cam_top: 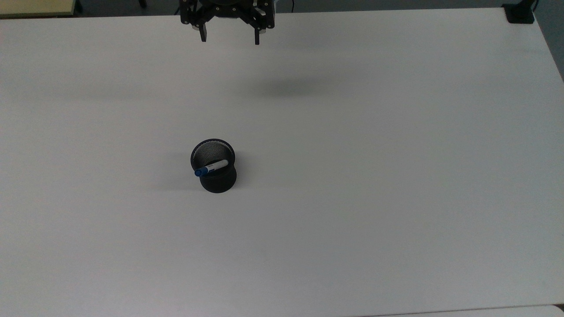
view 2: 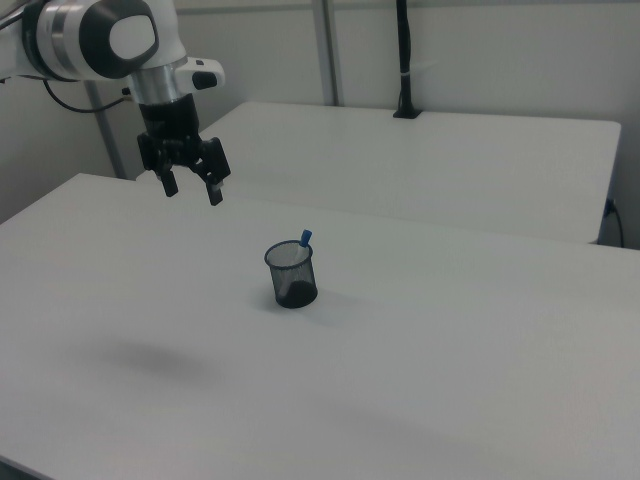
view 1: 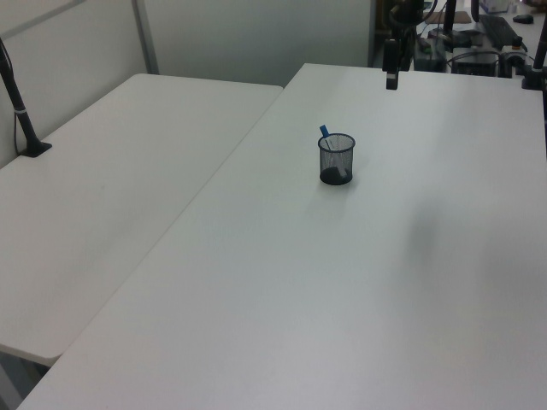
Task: Remove the marker
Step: 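Move the open gripper toward the black mesh cup, then lower the gripper over the blue-capped marker in the cup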
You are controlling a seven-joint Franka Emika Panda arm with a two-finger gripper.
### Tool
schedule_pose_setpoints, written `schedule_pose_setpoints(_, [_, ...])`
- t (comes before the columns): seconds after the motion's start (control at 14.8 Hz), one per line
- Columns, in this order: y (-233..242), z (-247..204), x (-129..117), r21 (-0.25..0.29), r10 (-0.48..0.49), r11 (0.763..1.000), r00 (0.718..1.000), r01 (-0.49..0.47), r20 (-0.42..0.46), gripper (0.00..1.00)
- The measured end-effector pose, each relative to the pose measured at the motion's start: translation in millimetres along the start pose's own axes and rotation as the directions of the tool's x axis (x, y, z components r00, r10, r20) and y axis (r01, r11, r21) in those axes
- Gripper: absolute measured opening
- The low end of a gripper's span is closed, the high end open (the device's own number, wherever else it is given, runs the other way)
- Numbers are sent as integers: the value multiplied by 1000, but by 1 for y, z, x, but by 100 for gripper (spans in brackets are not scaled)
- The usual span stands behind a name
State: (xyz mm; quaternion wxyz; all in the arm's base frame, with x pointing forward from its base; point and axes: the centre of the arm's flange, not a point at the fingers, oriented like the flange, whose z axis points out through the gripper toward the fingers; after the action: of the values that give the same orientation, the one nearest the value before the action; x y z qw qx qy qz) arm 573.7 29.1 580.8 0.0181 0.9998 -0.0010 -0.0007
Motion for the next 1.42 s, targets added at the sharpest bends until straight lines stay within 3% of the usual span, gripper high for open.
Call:
schedule_pose_setpoints(0.74, [0, 1, 3, -2, -10, 1000, 1000, 10, -17, 100])
schedule_pose_setpoints(1.22, [22, 32, 31, -3, 4, 1000, 999, -4, -54, 100])
schedule_pose_setpoints(1.42, [33, 56, 51, -50, -1, 999, 996, -3, -90, 100])
